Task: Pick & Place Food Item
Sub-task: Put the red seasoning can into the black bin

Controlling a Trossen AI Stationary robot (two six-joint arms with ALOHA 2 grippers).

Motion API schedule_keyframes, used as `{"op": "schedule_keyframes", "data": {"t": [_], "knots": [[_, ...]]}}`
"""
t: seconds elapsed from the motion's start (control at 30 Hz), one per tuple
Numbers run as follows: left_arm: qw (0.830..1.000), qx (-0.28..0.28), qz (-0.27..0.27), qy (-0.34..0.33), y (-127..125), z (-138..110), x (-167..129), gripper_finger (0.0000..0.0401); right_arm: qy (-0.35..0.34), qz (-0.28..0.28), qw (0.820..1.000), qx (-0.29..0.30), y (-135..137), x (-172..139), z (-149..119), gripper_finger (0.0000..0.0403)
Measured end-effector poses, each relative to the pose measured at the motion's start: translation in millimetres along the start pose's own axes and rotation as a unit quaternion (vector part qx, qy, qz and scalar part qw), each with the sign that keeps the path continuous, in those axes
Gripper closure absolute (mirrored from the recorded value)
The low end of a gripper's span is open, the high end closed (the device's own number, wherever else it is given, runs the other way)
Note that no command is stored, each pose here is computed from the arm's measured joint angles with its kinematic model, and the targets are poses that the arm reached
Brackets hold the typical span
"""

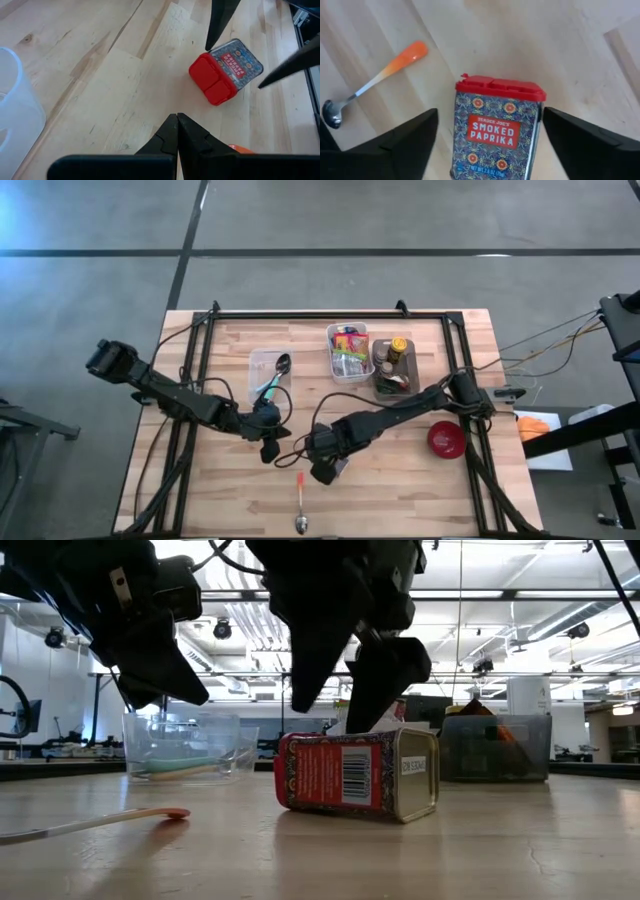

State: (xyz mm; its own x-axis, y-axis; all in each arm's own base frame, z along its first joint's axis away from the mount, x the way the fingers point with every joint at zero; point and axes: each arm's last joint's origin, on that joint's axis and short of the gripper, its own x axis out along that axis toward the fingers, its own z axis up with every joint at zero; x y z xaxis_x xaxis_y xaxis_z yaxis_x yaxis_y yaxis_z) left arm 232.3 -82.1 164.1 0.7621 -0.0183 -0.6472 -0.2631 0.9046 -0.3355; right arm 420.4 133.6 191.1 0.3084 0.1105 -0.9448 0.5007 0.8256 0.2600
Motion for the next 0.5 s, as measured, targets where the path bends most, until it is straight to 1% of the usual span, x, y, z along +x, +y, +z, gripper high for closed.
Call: {"op": "schedule_keyframes", "data": {"t": [0.07,0.13,0.23,0.37,0.5], "knots": [[1.0,0.0,0.0,0.0,0.0,0.0,0.0,0.0397,-0.01,-0.006,1.0,0.0,0.5,0.0,0.0,0.0018],[1.0,0.0,0.0,0.0,0.0,0.0,0.0,0.0397,-0.014,-0.008,1.0,0.01,0.3,0.0,0.5,0.0008],[1.0,0.0,0.0,0.0,0.0,0.0,0.0,0.0397,-0.016,-0.009,0.999,0.041,-0.3,0.3,0.7,0.0012],[1.0,0.0,0.0,0.0,0.0,0.0,0.0,0.0397,-0.016,-0.009,0.998,0.058,0.5,4.0,-0.2,0.0014],[1.0,0.0,0.001,0.001,0.2,-0.3,0.0,0.0397,-0.01,-0.017,0.997,0.071,0.5,17.7,-2.3,0.0014]]}}
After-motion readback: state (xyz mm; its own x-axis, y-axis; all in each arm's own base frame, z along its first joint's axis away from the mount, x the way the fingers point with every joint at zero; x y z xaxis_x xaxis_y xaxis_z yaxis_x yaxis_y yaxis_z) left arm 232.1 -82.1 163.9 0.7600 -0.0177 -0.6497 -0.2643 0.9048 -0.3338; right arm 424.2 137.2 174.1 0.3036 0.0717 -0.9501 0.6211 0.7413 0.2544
